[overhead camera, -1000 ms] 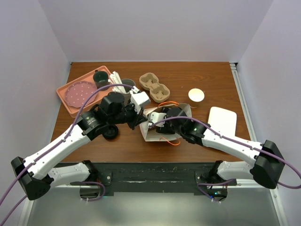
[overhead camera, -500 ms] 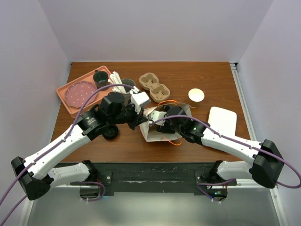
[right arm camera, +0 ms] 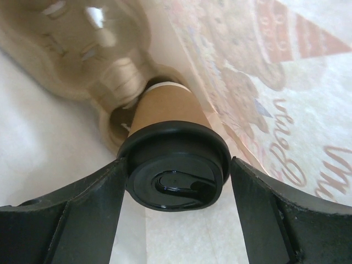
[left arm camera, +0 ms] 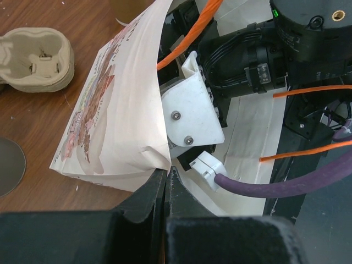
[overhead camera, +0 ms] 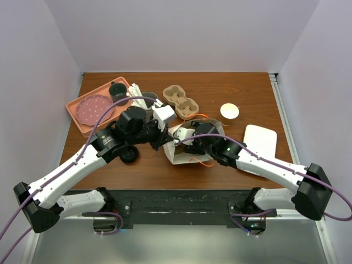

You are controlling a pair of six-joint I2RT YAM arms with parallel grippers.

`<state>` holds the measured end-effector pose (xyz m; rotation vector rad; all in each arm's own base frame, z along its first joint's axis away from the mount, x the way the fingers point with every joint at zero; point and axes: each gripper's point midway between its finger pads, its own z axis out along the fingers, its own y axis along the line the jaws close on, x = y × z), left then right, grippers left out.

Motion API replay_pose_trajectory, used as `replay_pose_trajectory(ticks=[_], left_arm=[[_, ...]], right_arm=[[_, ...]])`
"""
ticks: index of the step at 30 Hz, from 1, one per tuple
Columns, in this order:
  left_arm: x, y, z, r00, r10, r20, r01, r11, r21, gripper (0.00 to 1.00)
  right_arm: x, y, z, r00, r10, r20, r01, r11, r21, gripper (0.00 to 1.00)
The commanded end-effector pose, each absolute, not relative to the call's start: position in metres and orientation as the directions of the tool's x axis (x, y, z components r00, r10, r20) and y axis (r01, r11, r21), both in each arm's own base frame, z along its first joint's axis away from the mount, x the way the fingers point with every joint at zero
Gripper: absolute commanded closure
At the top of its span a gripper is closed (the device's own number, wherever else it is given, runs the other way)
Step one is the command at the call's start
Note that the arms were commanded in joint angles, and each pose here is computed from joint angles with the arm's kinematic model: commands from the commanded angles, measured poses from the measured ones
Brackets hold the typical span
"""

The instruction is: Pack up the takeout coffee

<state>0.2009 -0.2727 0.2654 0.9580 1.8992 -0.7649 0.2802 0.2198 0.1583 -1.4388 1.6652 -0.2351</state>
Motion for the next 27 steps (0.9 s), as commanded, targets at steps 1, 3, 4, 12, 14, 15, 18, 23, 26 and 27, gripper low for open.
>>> replay_pose_trajectory(ticks=[1,3,4,12,14,15,18,23,26,27], left_arm=[[0.201,-0.281,0.29,-0.314,0.274,-0.909,0.854,0.5,-0.144,1.0],[0.202,-0.281,0.291,-0.313,0.274,-0.909,0.853,0.501,-0.143,1.0],[0.202,-0.281,0.29,-0.315,0.274,-0.909,0.853,0.502,-0.144,1.0],[0.201,-0.28,0.289,-0.319,0.274,-0.907,0.853,0.5,-0.149,1.0],[0.2,-0.28,0.288,-0.321,0.274,-0.907,0.852,0.501,-0.15,1.0],[0.201,-0.28,0.288,-0.32,0.275,-0.907,0.852,0.502,-0.148,1.0],[0.201,-0.28,0.288,-0.322,0.275,-0.906,0.851,0.504,-0.15,1.0],[0.202,-0.28,0.287,-0.317,0.28,-0.906,0.851,0.506,-0.141,1.0],[0.203,-0.28,0.288,-0.314,0.281,-0.907,0.852,0.506,-0.138,1.0],[0.203,-0.28,0.288,-0.314,0.279,-0.907,0.851,0.506,-0.139,1.0]], right_arm=[[0.292,0.218,0.2,0.076,-0.833,-0.548,-0.617,0.393,-0.682,0.21],[0.295,0.215,0.203,0.066,-0.834,-0.548,-0.603,0.404,-0.688,0.21],[0.296,0.214,0.203,0.063,-0.836,-0.545,-0.598,0.405,-0.691,0.22],[0.299,0.209,0.194,0.04,-0.848,-0.528,-0.587,0.408,-0.699,0.41],[0.299,0.21,0.193,0.04,-0.847,-0.53,-0.588,0.409,-0.698,0.47],[0.3,0.209,0.193,0.038,-0.846,-0.532,-0.589,0.412,-0.696,0.5],[0.298,0.209,0.194,0.04,-0.85,-0.526,-0.593,0.403,-0.697,0.59],[0.297,0.204,0.201,0.048,-0.858,-0.511,-0.583,0.391,-0.712,0.61],[0.296,0.202,0.203,0.051,-0.869,-0.493,-0.591,0.371,-0.716,0.62],[0.295,0.2,0.203,0.056,-0.876,-0.48,-0.593,0.357,-0.721,0.63]])
